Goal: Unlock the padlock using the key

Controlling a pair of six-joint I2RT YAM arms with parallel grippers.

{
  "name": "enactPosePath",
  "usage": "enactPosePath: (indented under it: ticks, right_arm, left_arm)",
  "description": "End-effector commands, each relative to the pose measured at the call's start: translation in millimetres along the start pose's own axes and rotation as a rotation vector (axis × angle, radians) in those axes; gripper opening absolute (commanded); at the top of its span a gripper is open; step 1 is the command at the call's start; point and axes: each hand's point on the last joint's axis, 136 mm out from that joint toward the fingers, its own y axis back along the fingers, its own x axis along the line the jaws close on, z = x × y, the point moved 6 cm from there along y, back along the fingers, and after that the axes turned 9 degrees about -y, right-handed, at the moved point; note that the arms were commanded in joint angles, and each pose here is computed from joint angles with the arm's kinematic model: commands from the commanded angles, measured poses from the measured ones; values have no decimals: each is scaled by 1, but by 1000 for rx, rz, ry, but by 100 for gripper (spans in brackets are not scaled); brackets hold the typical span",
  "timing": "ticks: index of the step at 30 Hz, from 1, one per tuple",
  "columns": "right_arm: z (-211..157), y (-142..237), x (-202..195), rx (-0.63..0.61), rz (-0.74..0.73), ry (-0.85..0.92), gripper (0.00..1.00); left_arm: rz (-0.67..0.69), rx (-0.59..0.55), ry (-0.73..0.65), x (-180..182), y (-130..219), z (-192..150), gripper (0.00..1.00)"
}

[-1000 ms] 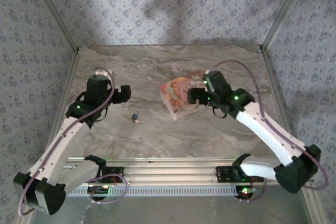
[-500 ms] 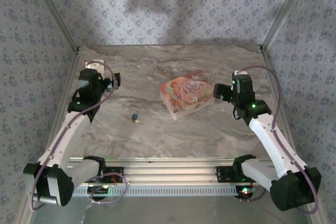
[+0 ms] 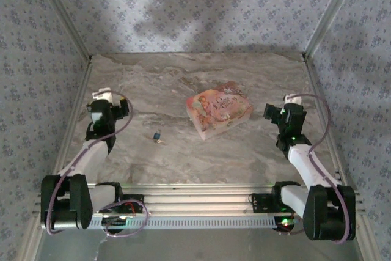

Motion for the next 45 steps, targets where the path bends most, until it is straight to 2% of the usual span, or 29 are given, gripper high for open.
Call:
enactPosePath:
  ticks: [1, 8, 18, 28, 32, 33, 34, 45]
  right_arm:
    - [10, -6, -3, -149, 46, -26, 100]
    - [-8, -19, -2, -161, 95, 1, 100]
    - [-33, -35, -6, -178, 95, 0, 100]
    - [-42, -54, -1, -132, 69, 22, 100]
    - [-40, -64, 10, -72, 41, 85, 100]
    - [-40, -64, 11, -73, 47, 88, 100]
    - [-39, -64, 11, -73, 52, 85, 100]
    - [-40, -64, 11, -73, 51, 89, 100]
  left_arm:
    - [19, -98, 42, 2, -2, 2, 98]
    - [-24, -142, 59, -7, -6, -20, 98]
    - [-122, -190, 18, -19, 2, -30, 98]
    - [-155, -122, -9, -30, -22, -48, 98]
    - [-162, -70, -17, -36, -44, -55, 98]
    - [-172, -11, -26, -38, -48, -55, 98]
    - [-178, -2, -20, -37, -52, -51, 98]
    - [-153, -3, 1, -32, -52, -54, 98]
